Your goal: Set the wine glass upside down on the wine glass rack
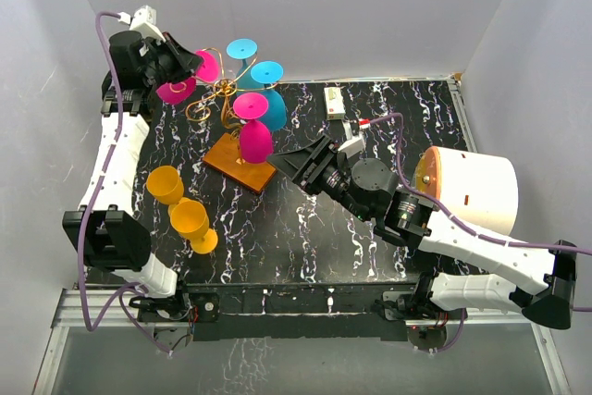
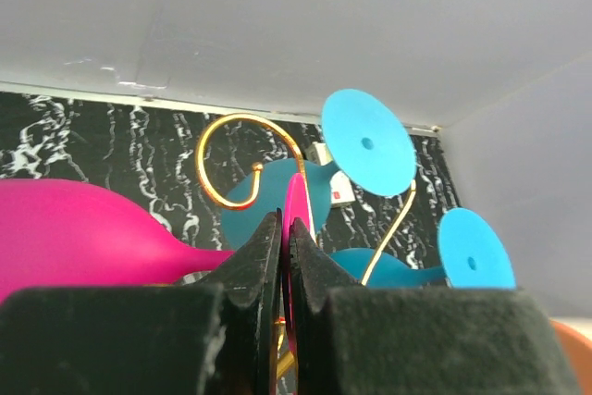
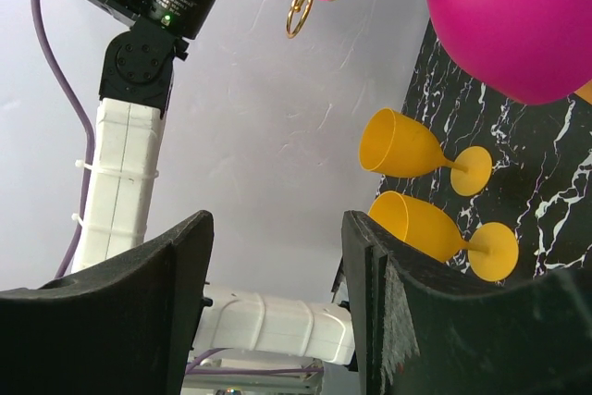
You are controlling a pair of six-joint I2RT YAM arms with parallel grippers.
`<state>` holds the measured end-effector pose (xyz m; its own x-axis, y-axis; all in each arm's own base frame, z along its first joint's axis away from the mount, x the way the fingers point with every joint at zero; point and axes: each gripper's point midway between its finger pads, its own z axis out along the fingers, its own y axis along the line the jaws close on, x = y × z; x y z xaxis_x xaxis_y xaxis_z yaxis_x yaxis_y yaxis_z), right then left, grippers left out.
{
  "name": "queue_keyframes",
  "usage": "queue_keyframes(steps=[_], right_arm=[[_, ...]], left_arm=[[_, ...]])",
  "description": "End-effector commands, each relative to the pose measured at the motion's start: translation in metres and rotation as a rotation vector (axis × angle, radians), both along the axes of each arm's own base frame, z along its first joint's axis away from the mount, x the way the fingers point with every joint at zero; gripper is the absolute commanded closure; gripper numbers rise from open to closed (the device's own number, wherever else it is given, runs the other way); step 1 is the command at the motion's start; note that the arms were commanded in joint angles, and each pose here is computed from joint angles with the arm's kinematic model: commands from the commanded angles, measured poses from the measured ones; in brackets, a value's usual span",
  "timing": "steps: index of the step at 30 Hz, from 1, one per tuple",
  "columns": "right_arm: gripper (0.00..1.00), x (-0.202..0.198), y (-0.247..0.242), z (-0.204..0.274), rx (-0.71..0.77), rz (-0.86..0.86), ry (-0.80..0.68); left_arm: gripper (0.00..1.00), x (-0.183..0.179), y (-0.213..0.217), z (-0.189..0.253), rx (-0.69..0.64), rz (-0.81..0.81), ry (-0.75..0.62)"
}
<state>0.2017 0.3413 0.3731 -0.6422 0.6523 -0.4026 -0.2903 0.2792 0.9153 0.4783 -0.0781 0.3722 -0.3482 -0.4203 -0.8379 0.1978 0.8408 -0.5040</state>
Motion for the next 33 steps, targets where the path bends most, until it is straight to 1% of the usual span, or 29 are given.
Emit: queue_keyframes(steps=[1,12,19,26,33], right_arm=[[0.44,-0.001,-0.006,0.017,0.048,-0.009,-0.023],[0.45,-0.001,-0.010,0.016,0.048,-0.016,-0.017],[0.45,-0.001,-0.016,0.017,0.052,-0.034,-0.019],[0.45,0.000,-0.017,0.016,0.051,-0.041,-0.016],[0.45,-0.001,-0.018,0.017,0.051,-0.041,-0.015]], left_arm=[[1.00,-0.020,-0.016,0.052,-0.082,-0.096,-0.140],[1.00,-0.018,-0.031,0.060,-0.192,-0.166,-0.151],[1.00,-0.004,-0.021,0.050,-0.257,-0.067,-0.086],[1.00,0.002,-0.025,0.046,-0.365,-0.068,-0.057],[1.00,0.008,-0.028,0.044,-0.437,-0.079,-0.046]])
